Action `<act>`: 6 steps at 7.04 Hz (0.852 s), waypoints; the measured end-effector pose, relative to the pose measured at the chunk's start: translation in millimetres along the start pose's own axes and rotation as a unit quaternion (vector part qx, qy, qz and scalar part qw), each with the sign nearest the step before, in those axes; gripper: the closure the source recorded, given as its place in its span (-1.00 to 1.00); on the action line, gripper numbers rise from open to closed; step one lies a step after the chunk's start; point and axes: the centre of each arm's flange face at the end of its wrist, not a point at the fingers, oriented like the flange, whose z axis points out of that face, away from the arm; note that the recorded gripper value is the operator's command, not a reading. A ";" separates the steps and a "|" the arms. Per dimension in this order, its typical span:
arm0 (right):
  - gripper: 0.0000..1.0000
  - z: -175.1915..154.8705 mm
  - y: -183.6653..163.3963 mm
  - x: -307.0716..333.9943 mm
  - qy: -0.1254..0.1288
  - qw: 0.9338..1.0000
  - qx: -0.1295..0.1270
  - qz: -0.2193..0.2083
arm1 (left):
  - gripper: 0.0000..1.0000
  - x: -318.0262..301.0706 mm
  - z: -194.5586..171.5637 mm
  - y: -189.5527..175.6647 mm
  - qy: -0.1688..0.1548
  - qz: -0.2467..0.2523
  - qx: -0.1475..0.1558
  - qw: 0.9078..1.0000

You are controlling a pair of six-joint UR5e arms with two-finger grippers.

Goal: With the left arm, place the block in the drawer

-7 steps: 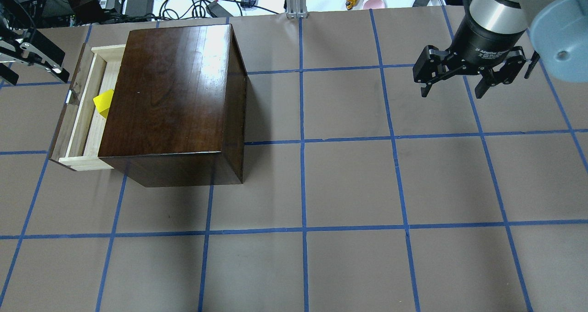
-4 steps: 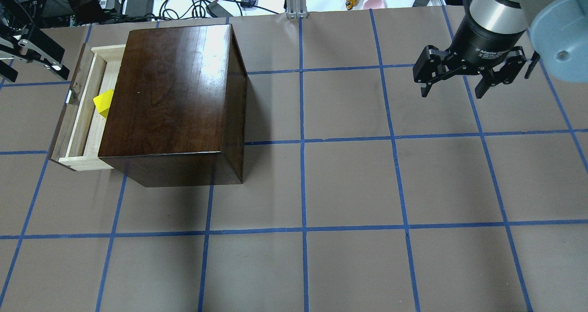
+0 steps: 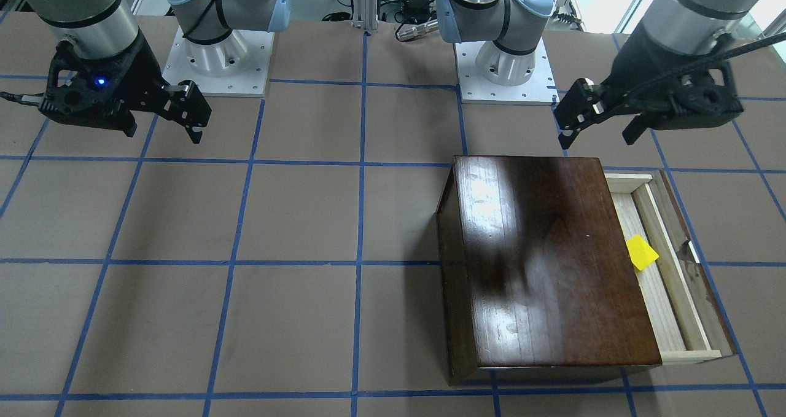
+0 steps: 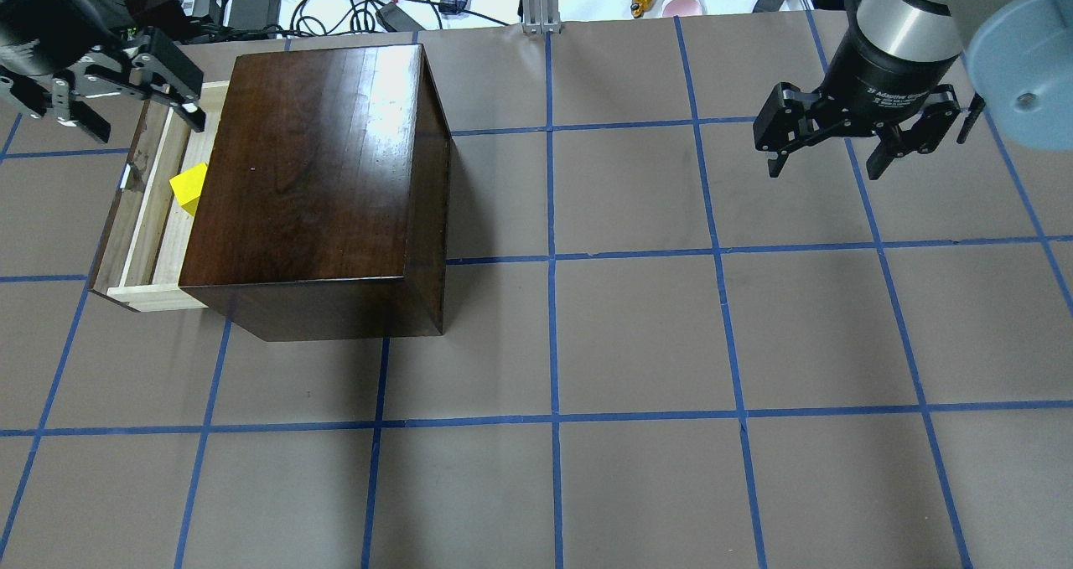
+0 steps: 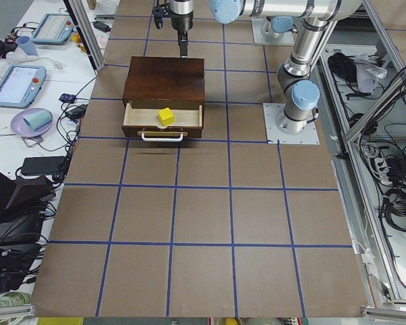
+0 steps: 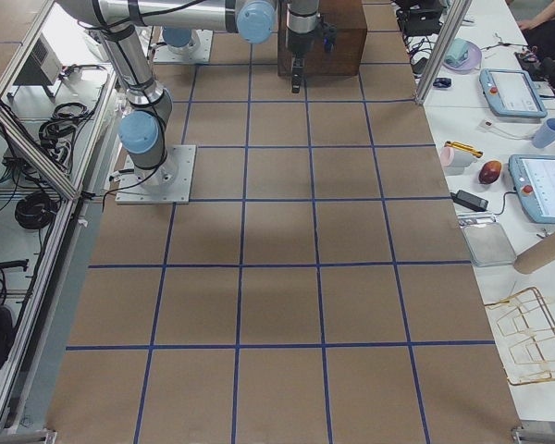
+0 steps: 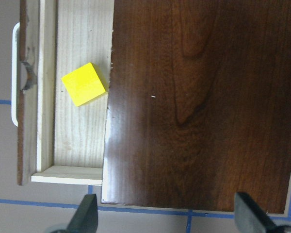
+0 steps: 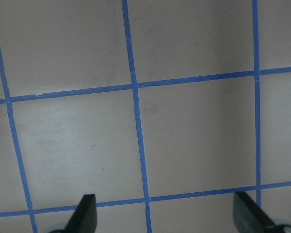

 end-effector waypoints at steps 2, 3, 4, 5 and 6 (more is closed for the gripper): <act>-1.00 0.1 0.0 -0.1 0.000 1.000 0.000 0.000 | -1.00 37.8 11.3 4.4 -0.002 0.005 -0.009 1.000; -1.00 0.0 0.0 -0.1 0.000 1.000 0.000 0.000 | -1.00 42.7 11.1 5.3 -0.002 0.007 -0.006 1.000; -1.00 -0.1 0.0 -0.1 0.000 1.000 0.000 0.000 | -1.00 44.4 11.6 5.7 -0.002 0.008 -0.005 1.000; -1.00 -0.1 0.0 -0.1 0.000 1.000 0.000 0.000 | -1.00 45.0 11.8 5.9 -0.002 0.009 -0.005 1.000; -1.00 -0.1 0.0 -0.1 0.000 1.000 0.000 0.000 | -1.00 44.9 11.7 6.6 -0.002 0.012 -0.005 1.000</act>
